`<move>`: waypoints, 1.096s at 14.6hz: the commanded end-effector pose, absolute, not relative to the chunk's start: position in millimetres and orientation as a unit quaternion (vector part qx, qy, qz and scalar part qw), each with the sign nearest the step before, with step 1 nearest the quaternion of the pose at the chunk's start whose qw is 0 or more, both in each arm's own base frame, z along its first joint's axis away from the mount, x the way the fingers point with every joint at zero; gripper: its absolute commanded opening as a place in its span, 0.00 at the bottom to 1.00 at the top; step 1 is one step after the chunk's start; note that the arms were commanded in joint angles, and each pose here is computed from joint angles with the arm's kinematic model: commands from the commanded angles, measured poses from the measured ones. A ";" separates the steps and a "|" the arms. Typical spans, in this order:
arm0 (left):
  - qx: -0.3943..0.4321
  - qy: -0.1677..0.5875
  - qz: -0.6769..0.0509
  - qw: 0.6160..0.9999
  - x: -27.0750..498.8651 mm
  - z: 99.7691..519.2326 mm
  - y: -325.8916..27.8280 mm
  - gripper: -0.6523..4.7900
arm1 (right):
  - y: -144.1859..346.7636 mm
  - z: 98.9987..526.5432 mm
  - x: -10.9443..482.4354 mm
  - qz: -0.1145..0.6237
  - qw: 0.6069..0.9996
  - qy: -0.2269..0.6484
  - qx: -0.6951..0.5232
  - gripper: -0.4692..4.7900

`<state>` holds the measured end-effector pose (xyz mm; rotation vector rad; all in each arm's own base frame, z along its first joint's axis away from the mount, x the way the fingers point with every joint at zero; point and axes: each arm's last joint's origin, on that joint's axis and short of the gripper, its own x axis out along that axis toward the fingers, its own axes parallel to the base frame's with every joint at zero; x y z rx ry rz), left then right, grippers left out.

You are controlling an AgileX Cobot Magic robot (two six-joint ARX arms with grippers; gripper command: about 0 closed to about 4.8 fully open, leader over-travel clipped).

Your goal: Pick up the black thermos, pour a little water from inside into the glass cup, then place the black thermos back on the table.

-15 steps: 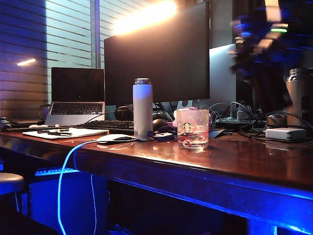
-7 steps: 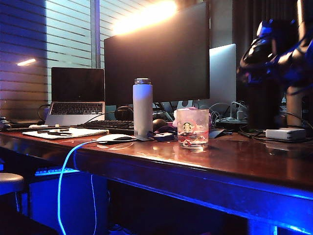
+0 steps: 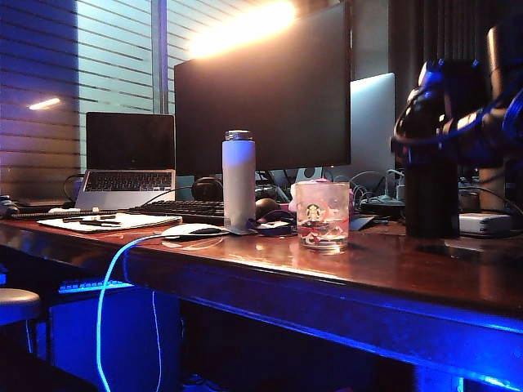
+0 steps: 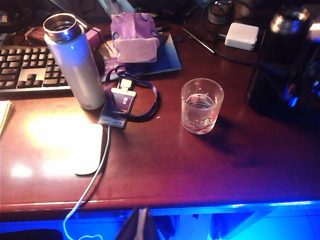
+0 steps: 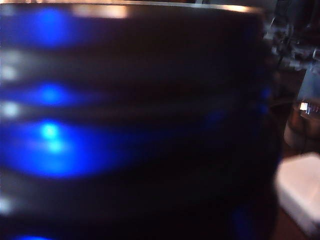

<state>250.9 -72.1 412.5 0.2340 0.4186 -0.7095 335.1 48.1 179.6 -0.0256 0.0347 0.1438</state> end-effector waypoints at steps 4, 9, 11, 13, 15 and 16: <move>0.114 0.194 -0.346 0.911 250.5 414.7 -72.0 0.12 | 49.6 176.3 338.5 0.094 0.995 0.006 -0.018 0.75; 0.114 0.195 -0.346 0.911 250.5 414.7 -71.9 0.12 | 49.2 175.5 335.9 0.094 0.995 0.009 -0.018 0.87; 0.114 0.194 -0.346 0.911 250.6 414.7 -71.9 0.12 | 47.5 172.4 324.3 0.093 0.995 0.006 -0.018 0.87; 0.114 0.195 -0.346 0.911 250.5 414.7 -71.9 0.12 | 45.3 171.4 313.4 0.092 0.996 0.010 -0.018 0.87; 0.114 0.194 -0.346 0.911 250.5 414.7 -71.9 0.12 | 44.2 175.6 304.2 0.094 0.995 0.005 -0.017 0.87; 0.114 0.195 -0.346 0.911 250.5 414.7 -71.9 0.12 | 43.3 178.9 297.8 0.094 0.995 0.000 -0.017 0.87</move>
